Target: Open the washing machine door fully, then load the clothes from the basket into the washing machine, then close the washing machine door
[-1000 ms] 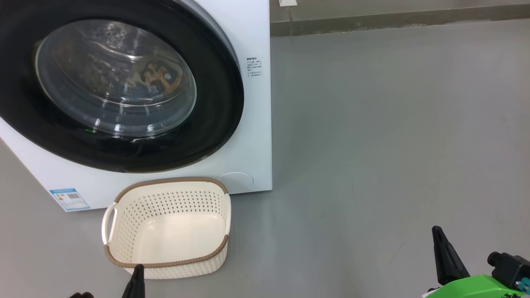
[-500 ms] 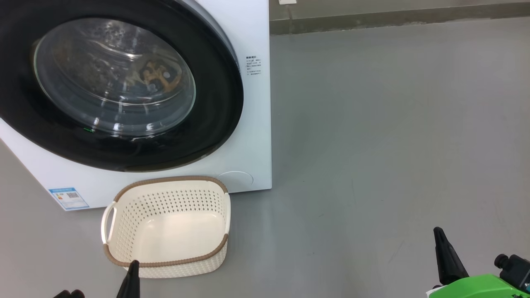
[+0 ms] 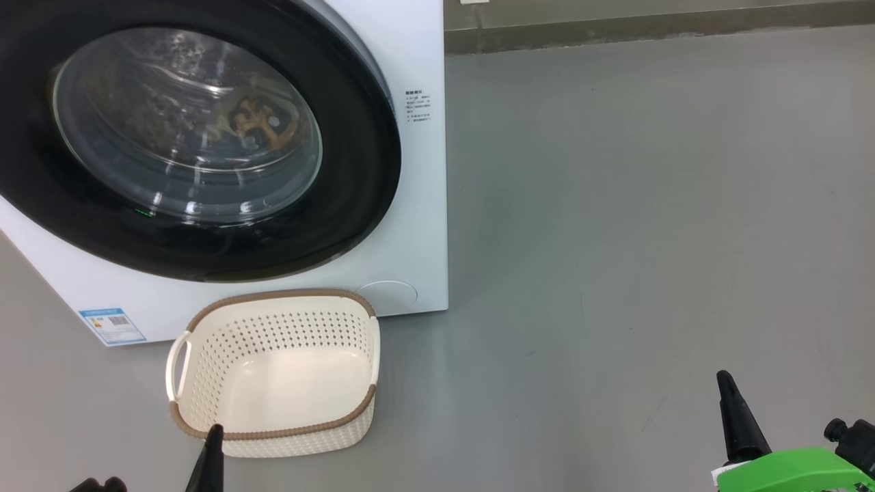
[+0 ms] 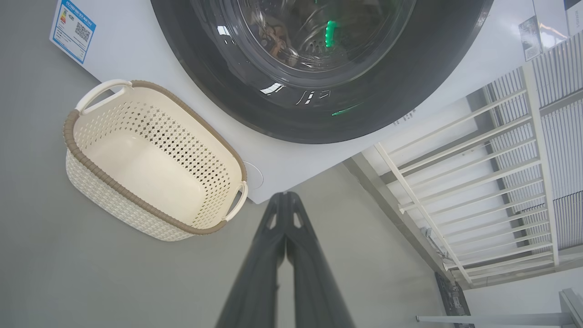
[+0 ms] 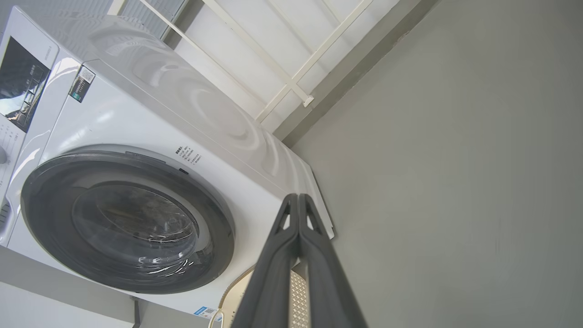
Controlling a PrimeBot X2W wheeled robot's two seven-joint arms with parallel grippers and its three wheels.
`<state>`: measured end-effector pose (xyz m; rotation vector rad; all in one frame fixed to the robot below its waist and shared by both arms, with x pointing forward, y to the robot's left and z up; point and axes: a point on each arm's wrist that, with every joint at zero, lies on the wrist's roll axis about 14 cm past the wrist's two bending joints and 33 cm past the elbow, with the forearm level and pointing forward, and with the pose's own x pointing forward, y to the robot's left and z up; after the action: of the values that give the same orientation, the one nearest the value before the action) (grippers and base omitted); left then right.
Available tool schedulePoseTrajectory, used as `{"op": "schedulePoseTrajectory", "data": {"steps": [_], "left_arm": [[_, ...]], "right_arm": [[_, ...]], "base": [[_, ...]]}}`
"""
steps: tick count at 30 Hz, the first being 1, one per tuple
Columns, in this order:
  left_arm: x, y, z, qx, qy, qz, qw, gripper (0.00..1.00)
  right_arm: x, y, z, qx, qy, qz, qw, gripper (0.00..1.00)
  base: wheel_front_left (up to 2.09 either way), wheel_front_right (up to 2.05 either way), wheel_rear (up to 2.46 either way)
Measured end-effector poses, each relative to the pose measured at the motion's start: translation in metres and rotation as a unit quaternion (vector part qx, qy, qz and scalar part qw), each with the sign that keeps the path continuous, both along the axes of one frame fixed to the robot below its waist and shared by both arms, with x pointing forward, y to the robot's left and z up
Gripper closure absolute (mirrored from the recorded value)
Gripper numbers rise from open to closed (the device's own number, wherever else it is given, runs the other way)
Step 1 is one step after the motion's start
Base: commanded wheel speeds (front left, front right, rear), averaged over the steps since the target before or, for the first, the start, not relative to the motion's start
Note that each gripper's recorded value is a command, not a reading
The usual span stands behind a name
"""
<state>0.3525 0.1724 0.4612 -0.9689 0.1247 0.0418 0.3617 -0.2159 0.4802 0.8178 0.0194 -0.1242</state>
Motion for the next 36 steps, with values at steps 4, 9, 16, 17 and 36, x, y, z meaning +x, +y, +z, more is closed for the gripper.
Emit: {"op": "schedulePoseTrajectory", "data": {"steps": [4, 9, 16, 17, 36], "left_arm": [[0.0, 0.002, -0.001, -0.016, 0.003, 0.004, 1.0, 1.0], [0.004, 0.002, 0.002, -0.041, 0.001, 0.006, 0.999, 1.0], [0.006, 0.004, 0.003, -0.074, 0.003, 0.011, 0.997, 1.0], [0.006, 0.004, 0.002, -0.078, 0.004, 0.011, 0.997, 1.0], [0.013, 0.009, 0.007, -0.163, 0.001, 0.021, 0.986, 1.0]], "right_arm": [[0.002, 0.0, 0.001, 0.026, -0.002, 0.0, 1.0, 1.0], [0.002, 0.0, 0.0, 0.056, -0.002, -0.002, 0.998, 1.0], [0.003, 0.001, -0.002, 0.094, 0.001, -0.001, 0.996, 1.0], [0.003, 0.001, -0.003, 0.1, 0.001, -0.002, 0.995, 1.0], [0.008, 0.004, -0.001, 0.209, -0.007, 0.0, 0.978, 1.0]], "base": [[0.0, 0.0, 0.0], [0.0, 0.0, 0.0], [0.0, 0.0, 0.0], [0.0, 0.0, 0.0], [0.0, 0.0, 0.0]]}}
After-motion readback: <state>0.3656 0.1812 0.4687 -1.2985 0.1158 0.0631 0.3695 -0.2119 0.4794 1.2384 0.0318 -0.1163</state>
